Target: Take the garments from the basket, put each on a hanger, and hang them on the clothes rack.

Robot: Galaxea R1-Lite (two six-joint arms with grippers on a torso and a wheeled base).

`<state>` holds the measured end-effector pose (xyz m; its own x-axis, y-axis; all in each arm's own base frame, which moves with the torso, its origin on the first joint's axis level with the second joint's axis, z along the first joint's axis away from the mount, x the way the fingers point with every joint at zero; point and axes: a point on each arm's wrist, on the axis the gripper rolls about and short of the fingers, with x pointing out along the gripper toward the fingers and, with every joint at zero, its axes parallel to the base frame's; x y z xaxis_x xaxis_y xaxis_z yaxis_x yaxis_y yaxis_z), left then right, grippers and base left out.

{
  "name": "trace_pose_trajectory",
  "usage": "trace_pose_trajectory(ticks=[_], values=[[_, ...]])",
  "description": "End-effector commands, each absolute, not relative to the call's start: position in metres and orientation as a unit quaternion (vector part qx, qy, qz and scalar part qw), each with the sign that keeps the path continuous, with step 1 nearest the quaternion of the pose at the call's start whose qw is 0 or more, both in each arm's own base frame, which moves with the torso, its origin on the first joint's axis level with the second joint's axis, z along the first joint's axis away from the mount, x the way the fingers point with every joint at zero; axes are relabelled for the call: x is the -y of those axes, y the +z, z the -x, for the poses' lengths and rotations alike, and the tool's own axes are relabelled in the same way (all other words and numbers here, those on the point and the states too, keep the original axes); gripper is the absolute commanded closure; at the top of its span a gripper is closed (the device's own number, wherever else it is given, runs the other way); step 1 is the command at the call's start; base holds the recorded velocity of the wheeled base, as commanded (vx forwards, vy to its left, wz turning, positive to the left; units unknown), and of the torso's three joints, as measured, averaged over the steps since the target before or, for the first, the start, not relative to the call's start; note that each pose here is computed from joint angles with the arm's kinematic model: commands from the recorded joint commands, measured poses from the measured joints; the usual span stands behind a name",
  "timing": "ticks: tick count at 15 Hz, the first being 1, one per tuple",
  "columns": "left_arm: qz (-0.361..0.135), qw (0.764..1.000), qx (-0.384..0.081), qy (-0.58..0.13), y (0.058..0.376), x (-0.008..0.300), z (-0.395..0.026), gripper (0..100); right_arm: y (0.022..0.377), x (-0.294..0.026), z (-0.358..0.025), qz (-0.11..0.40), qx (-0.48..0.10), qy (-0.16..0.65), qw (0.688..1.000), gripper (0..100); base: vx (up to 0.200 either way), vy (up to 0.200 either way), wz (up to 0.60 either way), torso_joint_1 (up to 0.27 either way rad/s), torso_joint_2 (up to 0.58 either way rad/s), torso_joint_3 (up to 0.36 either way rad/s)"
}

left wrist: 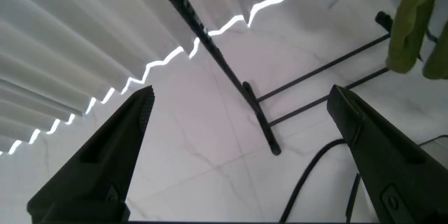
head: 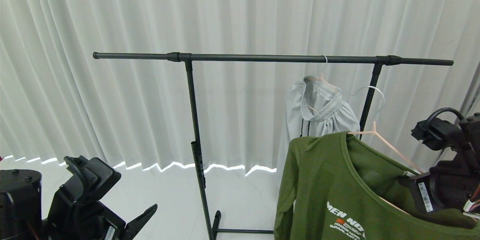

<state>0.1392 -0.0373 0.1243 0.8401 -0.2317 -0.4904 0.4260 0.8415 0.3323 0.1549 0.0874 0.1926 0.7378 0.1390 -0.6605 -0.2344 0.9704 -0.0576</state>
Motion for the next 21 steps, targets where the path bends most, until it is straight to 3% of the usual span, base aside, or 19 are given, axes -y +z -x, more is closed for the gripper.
trace_pose_trajectory(ticks=[1,4,16,21], values=[[-0.221,0.933,-0.222,-0.178,0.124,0.038,-0.139,0,0.191,-0.091,-0.16,0.069,-0.349,0.1,0.929,100,0.0,0.0,0.0,0.0,0.0,0.0],[-0.222,0.933,-0.216,-0.184,0.126,0.04,-0.139,0,0.196,-0.097,-0.17,0.063,-0.335,0.103,0.935,100,0.0,0.0,0.0,0.0,0.0,0.0],[-0.227,0.93,-0.198,-0.213,0.132,0.05,-0.14,0,0.216,-0.122,-0.213,0.052,-0.308,0.1,0.945,100,0.2,0.0,0.0,0.004,0.0,0.004],[-0.228,0.928,-0.19,-0.223,0.134,0.054,-0.14,0,0.22,-0.126,-0.241,0.046,-0.303,0.083,0.948,100,0.0,0.0,0.0,0.0,0.0,0.0]])
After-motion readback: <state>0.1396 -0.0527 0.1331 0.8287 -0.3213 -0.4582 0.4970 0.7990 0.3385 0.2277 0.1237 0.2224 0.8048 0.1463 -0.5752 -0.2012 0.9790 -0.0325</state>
